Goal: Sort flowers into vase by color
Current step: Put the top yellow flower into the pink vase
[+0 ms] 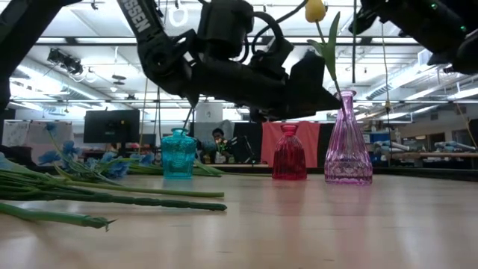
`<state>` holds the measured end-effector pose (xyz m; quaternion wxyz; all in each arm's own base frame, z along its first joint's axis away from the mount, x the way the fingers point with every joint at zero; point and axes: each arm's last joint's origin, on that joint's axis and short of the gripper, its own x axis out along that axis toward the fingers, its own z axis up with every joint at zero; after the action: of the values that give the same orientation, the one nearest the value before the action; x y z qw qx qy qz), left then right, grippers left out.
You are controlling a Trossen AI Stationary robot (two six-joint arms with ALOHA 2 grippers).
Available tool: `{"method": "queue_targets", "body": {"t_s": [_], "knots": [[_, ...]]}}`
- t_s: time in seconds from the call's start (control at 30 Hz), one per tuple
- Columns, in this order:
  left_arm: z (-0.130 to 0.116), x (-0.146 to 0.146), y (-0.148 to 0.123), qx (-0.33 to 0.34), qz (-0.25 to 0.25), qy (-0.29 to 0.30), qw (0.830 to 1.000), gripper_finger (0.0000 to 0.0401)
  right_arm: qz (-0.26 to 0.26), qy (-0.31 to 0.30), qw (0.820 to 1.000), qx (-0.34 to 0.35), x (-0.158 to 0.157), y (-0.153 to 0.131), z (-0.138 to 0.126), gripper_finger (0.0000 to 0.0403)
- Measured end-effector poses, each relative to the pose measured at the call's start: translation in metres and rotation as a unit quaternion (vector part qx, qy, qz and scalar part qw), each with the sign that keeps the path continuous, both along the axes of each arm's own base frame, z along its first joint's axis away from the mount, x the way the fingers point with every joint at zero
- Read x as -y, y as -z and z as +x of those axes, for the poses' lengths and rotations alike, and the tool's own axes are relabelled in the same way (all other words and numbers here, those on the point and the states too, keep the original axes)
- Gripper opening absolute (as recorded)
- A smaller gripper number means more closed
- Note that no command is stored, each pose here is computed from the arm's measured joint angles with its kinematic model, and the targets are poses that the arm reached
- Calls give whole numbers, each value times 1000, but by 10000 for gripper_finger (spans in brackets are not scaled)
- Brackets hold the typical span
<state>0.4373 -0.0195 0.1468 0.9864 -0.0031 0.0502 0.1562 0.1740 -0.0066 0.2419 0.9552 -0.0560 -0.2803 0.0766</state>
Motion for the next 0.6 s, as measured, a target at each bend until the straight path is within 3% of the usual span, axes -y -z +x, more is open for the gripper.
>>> {"method": "queue_targets", "body": {"t_s": [0.37, 0.6], "knots": [[3, -10, -2, 9, -17, 37, 999, 321, -13, 5, 1000, -22, 1, 5, 15, 18], [28, -9, 10, 13, -12, 41, 999, 318, -6, 15, 999, -51, 2, 13, 19, 18]]}}
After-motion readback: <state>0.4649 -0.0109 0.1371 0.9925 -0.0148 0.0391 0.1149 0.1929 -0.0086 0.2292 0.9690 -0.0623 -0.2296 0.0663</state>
